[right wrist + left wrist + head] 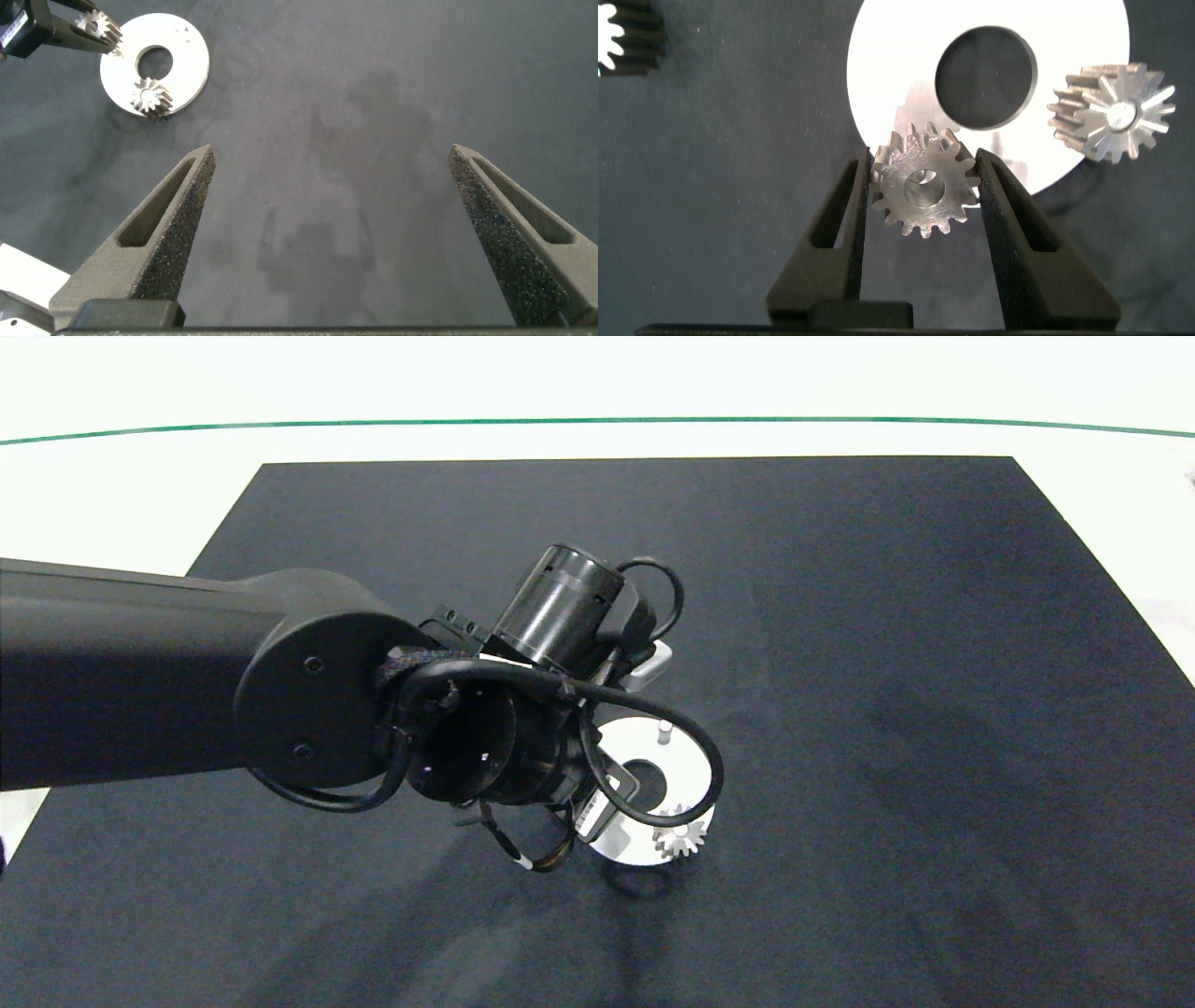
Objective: Install three planetary gears onto the carrier pins
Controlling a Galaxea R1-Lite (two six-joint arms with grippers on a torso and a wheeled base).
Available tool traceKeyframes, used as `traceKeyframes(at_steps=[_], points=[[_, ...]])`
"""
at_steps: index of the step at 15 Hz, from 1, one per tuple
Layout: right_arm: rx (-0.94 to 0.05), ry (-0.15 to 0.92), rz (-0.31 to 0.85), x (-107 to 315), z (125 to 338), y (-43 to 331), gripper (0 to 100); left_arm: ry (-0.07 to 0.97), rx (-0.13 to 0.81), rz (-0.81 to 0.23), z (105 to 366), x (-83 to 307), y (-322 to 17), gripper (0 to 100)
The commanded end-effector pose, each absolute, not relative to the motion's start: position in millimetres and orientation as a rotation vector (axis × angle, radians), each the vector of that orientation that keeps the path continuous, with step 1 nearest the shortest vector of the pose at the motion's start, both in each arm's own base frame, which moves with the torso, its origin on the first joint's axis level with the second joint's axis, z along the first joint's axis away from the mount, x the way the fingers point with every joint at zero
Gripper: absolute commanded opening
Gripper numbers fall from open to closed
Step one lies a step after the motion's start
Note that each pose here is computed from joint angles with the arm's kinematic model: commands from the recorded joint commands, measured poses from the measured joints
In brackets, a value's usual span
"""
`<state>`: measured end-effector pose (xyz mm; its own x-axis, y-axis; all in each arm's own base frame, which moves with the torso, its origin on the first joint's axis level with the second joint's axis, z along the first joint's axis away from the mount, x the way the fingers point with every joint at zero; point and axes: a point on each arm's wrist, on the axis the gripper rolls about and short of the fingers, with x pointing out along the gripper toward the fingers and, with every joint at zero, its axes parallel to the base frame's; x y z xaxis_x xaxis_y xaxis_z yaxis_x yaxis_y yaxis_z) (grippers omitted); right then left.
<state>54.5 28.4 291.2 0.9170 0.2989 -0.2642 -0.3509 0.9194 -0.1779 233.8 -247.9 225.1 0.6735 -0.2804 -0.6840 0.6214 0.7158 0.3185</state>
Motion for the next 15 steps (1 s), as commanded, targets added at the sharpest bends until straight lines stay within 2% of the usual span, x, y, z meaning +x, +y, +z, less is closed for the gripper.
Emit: traceKeyframes(at_steps=[1,15], points=[[-0.228,0.238,0.337,54.7,290.9,28.5,100,0.649,0.575,-0.541,224.6,235.1,-250.6,28],[-0.232,0.23,0.34,52.7,291.3,27.4,100,0.652,0.572,-0.532,225.8,234.6,-246.0,28]])
